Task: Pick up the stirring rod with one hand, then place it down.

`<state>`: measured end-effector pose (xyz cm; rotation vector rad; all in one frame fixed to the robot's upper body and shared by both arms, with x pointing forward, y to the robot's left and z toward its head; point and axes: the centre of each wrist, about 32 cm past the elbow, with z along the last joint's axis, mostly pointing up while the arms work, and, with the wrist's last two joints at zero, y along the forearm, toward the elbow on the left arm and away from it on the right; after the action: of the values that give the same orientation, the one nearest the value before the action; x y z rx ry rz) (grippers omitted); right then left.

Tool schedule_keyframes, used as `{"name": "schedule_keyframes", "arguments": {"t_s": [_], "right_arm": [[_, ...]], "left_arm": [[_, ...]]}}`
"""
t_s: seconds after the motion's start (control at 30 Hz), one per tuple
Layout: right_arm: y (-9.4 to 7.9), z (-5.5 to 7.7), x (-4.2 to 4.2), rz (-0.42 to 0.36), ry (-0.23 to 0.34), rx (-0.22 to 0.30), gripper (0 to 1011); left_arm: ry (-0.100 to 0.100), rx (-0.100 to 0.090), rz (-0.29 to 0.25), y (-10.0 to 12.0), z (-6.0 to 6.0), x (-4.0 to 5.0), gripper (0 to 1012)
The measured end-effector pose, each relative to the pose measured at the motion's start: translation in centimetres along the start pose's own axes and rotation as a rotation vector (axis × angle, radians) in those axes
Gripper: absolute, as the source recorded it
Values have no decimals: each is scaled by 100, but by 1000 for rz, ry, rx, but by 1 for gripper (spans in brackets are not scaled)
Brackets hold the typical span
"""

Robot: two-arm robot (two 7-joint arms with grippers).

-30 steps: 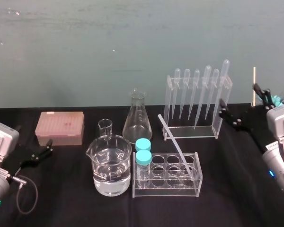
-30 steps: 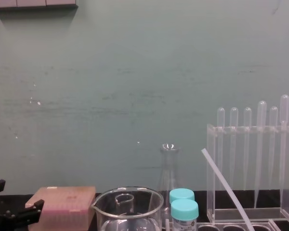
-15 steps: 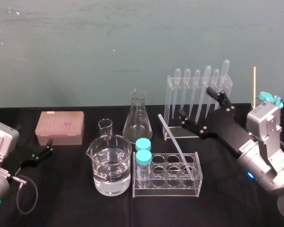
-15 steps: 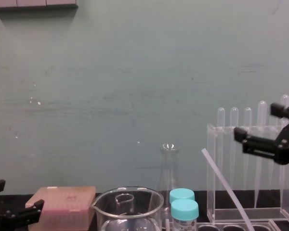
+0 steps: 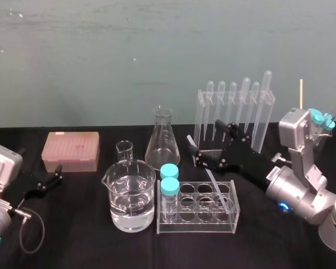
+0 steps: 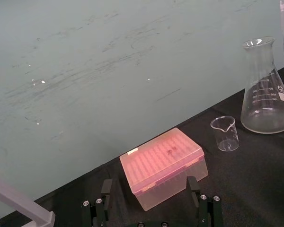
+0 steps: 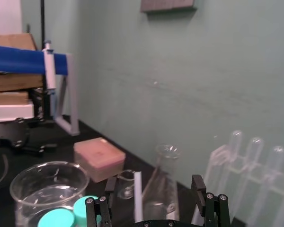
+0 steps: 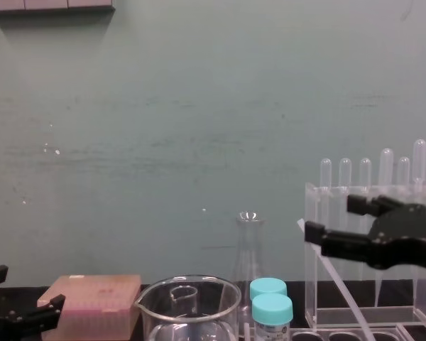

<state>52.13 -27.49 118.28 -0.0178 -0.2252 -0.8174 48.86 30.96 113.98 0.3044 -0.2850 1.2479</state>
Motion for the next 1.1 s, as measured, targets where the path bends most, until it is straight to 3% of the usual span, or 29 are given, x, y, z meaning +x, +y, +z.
{"name": "schedule_keyframes", "arguments": {"t_s": [0.23,0.5,1.1], "right_arm": [[69,-58,32,36,50,-69,1003],[125,-107,71,46,69,-105,1003],[147,-112,97,48,78,-115,1003]], "left_arm": [[0,0,0,0,0,0,1000],[0,0,0,0,0,0,1000],[0,0,0,0,0,0,1000]]}}
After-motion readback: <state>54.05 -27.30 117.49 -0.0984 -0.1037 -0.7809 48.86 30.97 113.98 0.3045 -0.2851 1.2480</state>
